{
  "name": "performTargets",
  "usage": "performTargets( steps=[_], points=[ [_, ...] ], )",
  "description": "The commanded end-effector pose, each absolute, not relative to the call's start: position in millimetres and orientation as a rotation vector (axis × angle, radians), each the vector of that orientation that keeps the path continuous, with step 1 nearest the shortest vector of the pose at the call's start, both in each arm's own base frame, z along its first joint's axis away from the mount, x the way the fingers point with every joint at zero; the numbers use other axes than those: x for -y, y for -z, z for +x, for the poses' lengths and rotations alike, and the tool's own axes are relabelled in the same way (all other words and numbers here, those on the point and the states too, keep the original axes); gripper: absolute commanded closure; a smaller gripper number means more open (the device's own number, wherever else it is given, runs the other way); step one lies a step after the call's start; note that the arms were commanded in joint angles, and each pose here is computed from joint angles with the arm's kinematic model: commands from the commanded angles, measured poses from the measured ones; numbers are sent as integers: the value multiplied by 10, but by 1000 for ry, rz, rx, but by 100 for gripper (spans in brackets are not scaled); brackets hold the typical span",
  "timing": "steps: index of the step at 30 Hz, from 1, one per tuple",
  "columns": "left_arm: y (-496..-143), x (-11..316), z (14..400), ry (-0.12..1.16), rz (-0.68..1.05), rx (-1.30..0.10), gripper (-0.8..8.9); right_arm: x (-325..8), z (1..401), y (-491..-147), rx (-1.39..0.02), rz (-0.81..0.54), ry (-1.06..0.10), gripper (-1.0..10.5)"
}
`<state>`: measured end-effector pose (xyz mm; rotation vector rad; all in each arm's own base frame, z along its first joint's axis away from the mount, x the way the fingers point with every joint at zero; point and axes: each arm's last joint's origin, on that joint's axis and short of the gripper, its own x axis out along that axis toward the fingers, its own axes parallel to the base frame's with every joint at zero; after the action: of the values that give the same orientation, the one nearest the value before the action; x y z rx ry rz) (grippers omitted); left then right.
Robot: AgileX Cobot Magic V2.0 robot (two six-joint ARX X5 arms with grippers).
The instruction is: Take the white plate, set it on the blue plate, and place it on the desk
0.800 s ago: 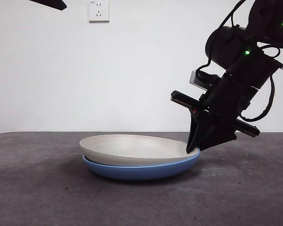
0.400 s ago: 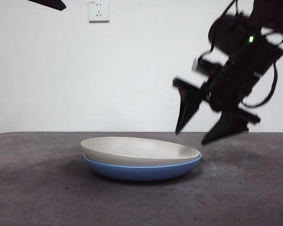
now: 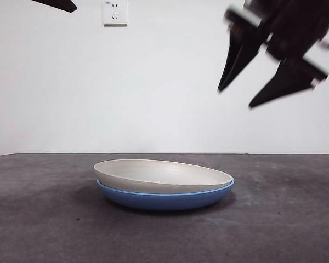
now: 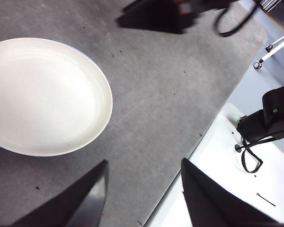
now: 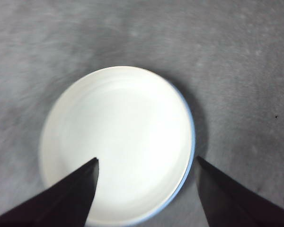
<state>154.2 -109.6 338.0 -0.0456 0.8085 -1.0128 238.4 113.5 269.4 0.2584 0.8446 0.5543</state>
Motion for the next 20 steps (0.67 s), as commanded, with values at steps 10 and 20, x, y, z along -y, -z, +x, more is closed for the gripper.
performTargets(
  steps=[10, 20],
  points=[
    [-3408, 1120, 1554, 1029, -35, -790, 565, -857, 1583, -3139, -873, 172, -751, 627],
    [-3408, 1120, 1554, 1029, -35, -790, 565, -700, 1185, -3242, -868, 135, -778, 628]
  ],
)
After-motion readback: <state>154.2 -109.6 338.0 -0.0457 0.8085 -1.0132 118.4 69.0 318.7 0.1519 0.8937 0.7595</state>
